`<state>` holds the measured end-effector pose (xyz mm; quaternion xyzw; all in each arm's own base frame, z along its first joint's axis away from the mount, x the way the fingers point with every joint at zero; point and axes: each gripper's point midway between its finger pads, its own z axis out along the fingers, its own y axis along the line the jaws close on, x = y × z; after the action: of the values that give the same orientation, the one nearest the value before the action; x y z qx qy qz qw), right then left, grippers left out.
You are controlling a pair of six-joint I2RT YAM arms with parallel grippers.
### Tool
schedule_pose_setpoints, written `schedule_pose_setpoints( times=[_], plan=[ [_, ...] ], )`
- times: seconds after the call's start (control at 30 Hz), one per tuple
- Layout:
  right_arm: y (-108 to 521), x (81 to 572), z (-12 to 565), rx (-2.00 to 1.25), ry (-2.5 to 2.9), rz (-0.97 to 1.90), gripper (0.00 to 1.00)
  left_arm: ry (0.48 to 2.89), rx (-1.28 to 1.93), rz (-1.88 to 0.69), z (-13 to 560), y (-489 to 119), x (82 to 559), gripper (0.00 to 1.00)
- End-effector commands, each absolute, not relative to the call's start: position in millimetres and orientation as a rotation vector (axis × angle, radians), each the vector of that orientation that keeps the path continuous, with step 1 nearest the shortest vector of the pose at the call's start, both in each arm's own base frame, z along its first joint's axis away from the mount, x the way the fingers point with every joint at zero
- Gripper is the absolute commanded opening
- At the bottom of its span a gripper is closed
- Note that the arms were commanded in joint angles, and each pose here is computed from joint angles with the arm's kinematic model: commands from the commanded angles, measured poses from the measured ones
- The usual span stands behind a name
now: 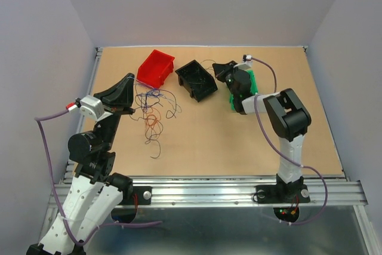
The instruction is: Untangle the cables
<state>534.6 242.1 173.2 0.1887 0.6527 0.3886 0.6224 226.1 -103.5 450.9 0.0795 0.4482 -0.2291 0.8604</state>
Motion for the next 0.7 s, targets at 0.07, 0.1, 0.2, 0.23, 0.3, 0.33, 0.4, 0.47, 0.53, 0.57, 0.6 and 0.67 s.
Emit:
schedule_pose_setpoints(
  times=[0.07, 0.1, 0.2, 0.23, 0.3, 0.33, 0.4, 0.47, 0.53, 0.57, 0.6, 0.67],
  plan=[
    [248, 538, 169, 0.358, 1.47, 0.864, 0.0, 0.883, 0.174, -0.477, 462, -103, 222, 0.0],
    [251, 542, 166, 0.339, 1.475, 0.863, 0.01, 0.89, 0.173, -0.477, 460, -104, 224, 0.0],
    [260, 545, 167, 0.252, 1.484, 0.846, 0.0, 0.888, 0.173, -0.479, 461, -104, 224, 0.0],
    [264, 548, 171, 0.215, 1.475, 0.834, 0.0, 0.887, 0.173, -0.476, 461, -103, 224, 0.0],
    [271, 550, 172, 0.154, 1.481, 0.795, 0.01, 0.886, 0.176, -0.479, 461, -104, 223, 0.0],
    [279, 548, 171, 0.126, 1.485, 0.785, 0.01, 0.888, 0.177, -0.479, 461, -104, 223, 0.0],
    [284, 548, 168, 0.091, 1.504, 0.749, 0.01, 0.886, 0.176, -0.479, 461, -104, 223, 0.0],
    [292, 547, 166, 0.031, 1.509, 0.713, 0.01, 0.889, 0.179, -0.479, 460, -104, 224, 0.0],
    [298, 545, 165, -0.018, 1.511, 0.677, 0.01, 0.89, 0.182, -0.479, 460, -105, 224, 0.0],
    [300, 545, 163, -0.036, 1.52, 0.663, 0.01, 0.891, 0.184, -0.48, 460, -106, 224, 0.0],
    [303, 545, 162, -0.055, 1.526, 0.652, 0.01, 0.888, 0.185, -0.481, 460, -106, 224, 0.0],
    [306, 547, 157, -0.093, 1.544, 0.626, 0.01, 0.888, 0.184, -0.482, 460, -106, 223, 0.0]
  ],
)
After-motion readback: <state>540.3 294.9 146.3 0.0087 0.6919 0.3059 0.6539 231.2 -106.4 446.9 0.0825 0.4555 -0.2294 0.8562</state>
